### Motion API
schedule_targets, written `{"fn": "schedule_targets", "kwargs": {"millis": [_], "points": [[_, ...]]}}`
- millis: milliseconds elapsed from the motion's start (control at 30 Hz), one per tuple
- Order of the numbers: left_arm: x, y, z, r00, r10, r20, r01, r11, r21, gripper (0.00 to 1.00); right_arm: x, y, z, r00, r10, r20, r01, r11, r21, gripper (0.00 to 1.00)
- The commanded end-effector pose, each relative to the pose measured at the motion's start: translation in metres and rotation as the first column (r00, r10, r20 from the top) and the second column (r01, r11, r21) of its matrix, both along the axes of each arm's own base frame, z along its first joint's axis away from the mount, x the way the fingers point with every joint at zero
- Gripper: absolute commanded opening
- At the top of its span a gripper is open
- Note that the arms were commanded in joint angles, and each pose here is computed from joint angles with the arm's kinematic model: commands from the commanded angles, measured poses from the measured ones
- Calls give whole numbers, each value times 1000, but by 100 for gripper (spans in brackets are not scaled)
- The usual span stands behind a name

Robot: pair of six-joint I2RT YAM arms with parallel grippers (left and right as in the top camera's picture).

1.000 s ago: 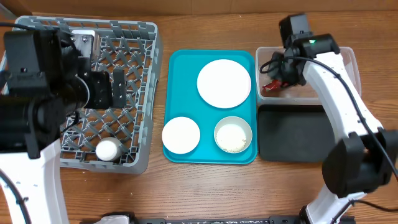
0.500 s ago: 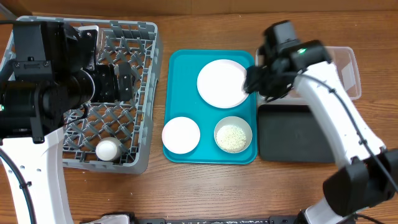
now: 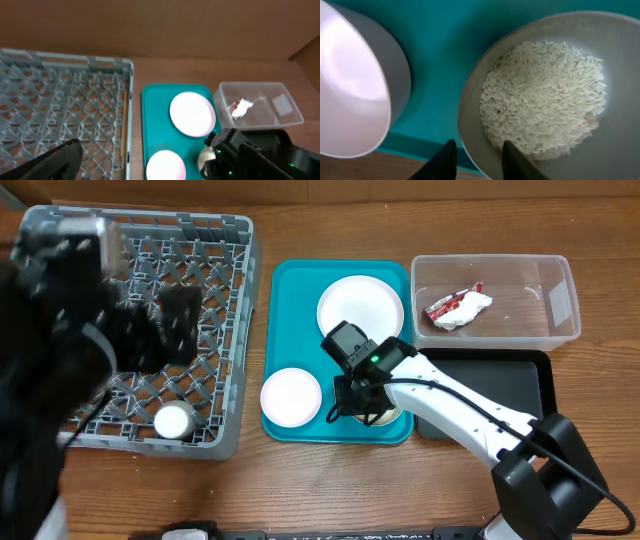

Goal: Sort waste into correct bins and load items into the dishwasher
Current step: 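Grasp the rim of the rice bowl with the right gripper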

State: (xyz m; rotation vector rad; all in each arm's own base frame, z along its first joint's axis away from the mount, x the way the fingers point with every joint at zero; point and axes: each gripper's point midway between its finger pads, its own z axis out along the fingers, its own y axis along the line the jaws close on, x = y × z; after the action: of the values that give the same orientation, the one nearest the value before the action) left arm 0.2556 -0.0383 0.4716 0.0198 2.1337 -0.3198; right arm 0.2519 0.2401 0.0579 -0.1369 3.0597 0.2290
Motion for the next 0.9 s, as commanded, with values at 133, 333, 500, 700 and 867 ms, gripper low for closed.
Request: {"fn": "schedule_targets", "kwargs": {"millis": [133, 333, 500, 700, 867], "points": [[-8, 3, 8, 999, 11, 36, -12, 1000, 24, 100, 5, 8, -8, 1000, -22, 4, 22, 999, 37, 30], [-1, 3, 4, 1000, 11, 16, -12, 1000, 24, 100, 1, 8, -29, 997, -36, -65, 37, 999, 21, 25], [2, 3, 1, 1000, 11, 5, -11, 1000, 24, 100, 4, 5, -29, 996, -51, -71, 53, 998, 27, 10], [5, 3, -1, 1000, 12, -1, -12, 1000, 24, 100, 2, 3, -24, 993, -75, -87, 76, 997, 11, 4], [5, 4, -1, 1000, 12, -3, -12, 1000, 24, 100, 12, 10, 5, 997, -74, -34, 75, 996, 53, 4]]}}
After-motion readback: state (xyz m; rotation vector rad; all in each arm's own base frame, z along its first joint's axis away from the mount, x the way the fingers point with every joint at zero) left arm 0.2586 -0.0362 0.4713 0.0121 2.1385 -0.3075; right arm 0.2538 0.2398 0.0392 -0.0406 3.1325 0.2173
